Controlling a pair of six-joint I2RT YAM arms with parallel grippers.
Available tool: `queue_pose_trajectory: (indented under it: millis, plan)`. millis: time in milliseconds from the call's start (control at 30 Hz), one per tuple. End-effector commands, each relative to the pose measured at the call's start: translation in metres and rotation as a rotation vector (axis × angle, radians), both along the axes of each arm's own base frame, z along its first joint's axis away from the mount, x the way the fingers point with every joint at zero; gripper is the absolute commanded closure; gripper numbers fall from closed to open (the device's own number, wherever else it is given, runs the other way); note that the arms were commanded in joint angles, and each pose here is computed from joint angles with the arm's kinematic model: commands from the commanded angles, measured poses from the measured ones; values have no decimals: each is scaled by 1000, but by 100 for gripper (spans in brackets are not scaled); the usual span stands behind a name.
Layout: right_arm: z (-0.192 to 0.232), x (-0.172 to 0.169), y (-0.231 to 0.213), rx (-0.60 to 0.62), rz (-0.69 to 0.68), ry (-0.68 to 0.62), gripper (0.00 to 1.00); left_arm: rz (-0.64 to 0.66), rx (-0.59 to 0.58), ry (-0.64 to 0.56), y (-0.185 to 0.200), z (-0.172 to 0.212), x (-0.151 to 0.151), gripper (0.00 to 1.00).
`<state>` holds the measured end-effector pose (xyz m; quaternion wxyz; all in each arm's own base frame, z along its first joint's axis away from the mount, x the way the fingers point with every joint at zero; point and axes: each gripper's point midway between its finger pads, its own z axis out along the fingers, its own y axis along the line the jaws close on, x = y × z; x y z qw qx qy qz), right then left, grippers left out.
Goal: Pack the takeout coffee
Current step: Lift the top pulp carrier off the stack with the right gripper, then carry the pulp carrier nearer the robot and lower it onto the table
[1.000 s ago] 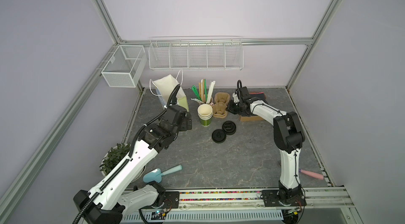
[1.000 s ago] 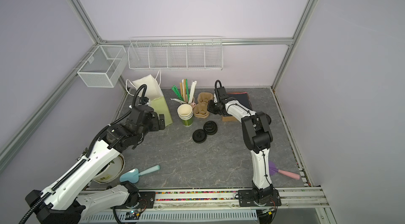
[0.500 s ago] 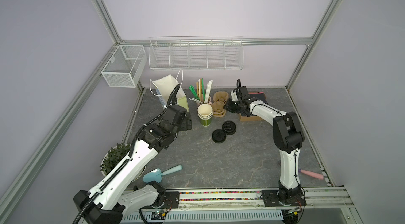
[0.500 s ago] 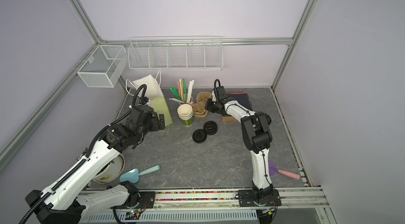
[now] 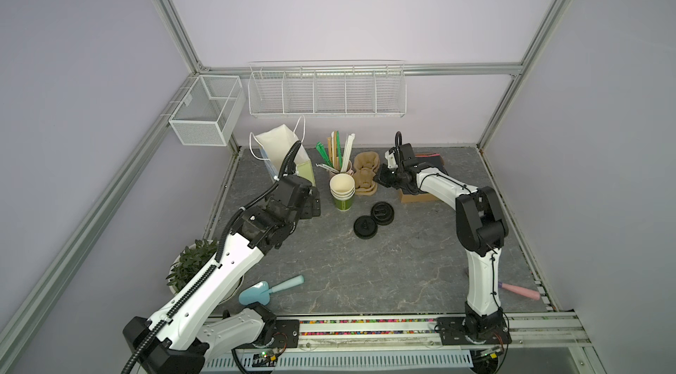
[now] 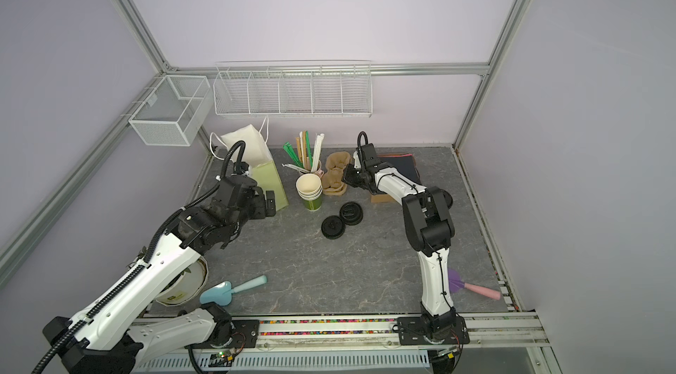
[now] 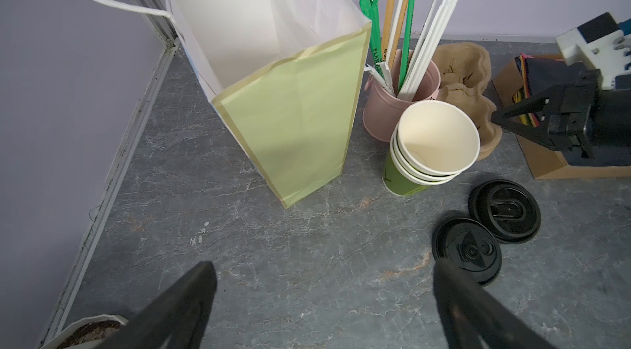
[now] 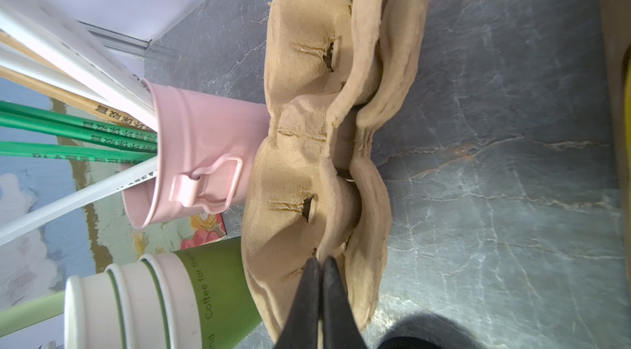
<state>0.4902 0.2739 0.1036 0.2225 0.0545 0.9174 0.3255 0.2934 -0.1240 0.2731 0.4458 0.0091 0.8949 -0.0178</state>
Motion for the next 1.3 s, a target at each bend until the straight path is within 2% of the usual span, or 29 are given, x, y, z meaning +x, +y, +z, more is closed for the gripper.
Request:
queue_pose_trajectory:
  millis: [0, 500, 767, 967, 1267]
  plan:
    - [35, 0, 0, 34, 26, -86, 93, -7, 15, 15, 0, -5, 0, 0]
    - [48, 1, -5, 112, 47, -127, 93, -6, 16, 15, 1, -5, 0, 1]
    - [91, -17, -29, 99, 24, -228, 94, -5, 9, 5, 2, -1, -1, 0]
    - [110, -59, -63, 50, -6, -234, 93, -5, -7, -11, 3, 4, -4, 1]
    - [82, -174, -123, -109, -34, -105, 94, -16, -68, -48, 3, 20, -11, 1]
